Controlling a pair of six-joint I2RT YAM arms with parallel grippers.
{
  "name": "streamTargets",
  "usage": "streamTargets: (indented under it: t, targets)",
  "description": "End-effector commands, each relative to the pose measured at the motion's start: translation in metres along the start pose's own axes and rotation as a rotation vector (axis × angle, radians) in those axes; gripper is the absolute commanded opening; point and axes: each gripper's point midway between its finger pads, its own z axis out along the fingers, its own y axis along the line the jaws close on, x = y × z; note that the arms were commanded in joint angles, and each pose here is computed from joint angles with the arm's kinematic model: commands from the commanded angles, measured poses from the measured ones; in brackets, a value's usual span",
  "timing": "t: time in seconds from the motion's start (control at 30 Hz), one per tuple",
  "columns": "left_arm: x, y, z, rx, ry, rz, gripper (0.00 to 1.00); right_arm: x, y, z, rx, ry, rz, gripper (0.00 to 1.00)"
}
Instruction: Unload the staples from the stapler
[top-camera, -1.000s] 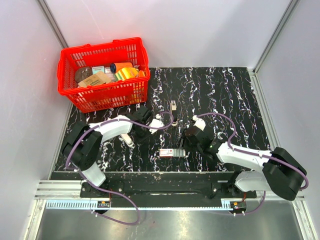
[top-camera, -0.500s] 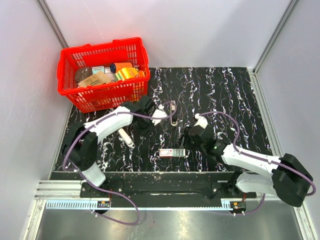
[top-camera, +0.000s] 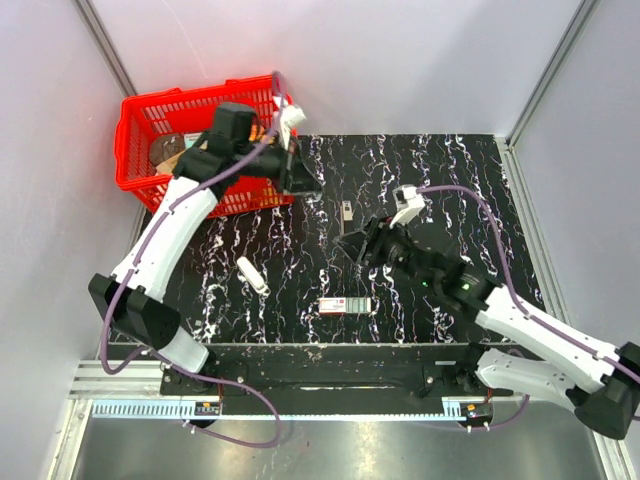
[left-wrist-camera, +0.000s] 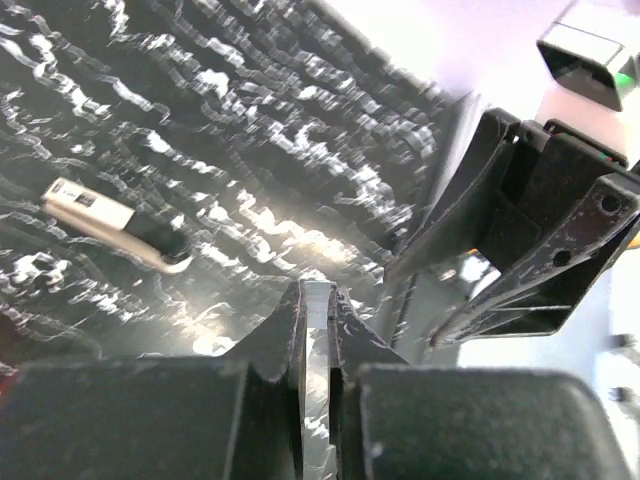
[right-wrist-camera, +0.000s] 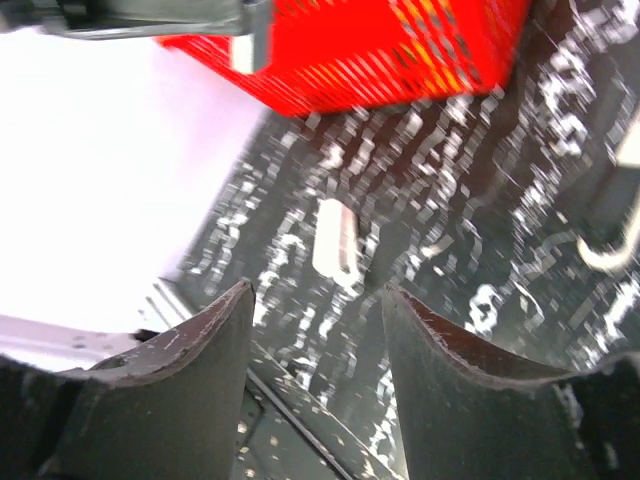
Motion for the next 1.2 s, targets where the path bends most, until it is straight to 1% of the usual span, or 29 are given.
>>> streamTargets:
  t: [0.0,0.07,0.1,0.13,0.17,0.27,0.5,0.7,0.97,1.17]
  targets:
    - [-0.051,-0.056,-0.038,0.402,-0.153,-0.246,0.00,-0.068,0.067,-0.034,-0.251,-0.184,-0.028,0.62]
    - [-0.058,-0.063,-0.044,0.481,-0.182,-0.298,0.01,-0.080,0.084,-0.046,-0.321,-0.211,-0.032,0.64]
    - [-0.068,-0.071,-0.050,0.519,-0.223,-0.300,0.01,-0.085,0.091,-0.051,-0.351,-0.228,-0.034,0.64]
    - [-0.066,-0.071,-0.050,0.535,-0.250,-0.285,0.01,-0.088,0.096,-0.051,-0.367,-0.232,-0.031,0.65]
    - [-0.062,-0.076,-0.051,0.570,-0.253,-0.353,0.01,-0.089,0.099,-0.051,-0.381,-0.229,-0.028,0.65]
    - [-0.059,-0.089,-0.057,0.630,-0.269,-0.370,0.01,-0.089,0.106,-0.044,-0.402,-0.213,-0.019,0.65]
    - [-0.046,-0.100,-0.064,0.637,-0.269,-0.378,0.01,-0.092,0.111,-0.037,-0.422,-0.223,-0.010,0.65]
    - [-0.033,-0.103,-0.058,0.630,-0.243,-0.390,0.01,-0.097,0.118,-0.036,-0.452,-0.242,0.003,0.64]
    - [-0.027,-0.104,-0.053,0.610,-0.231,-0.377,0.01,-0.096,0.132,-0.041,-0.526,-0.219,0.026,0.59]
    - [-0.021,-0.104,-0.050,0.596,-0.217,-0.373,0.01,-0.098,0.134,-0.039,-0.532,-0.223,0.035,0.56]
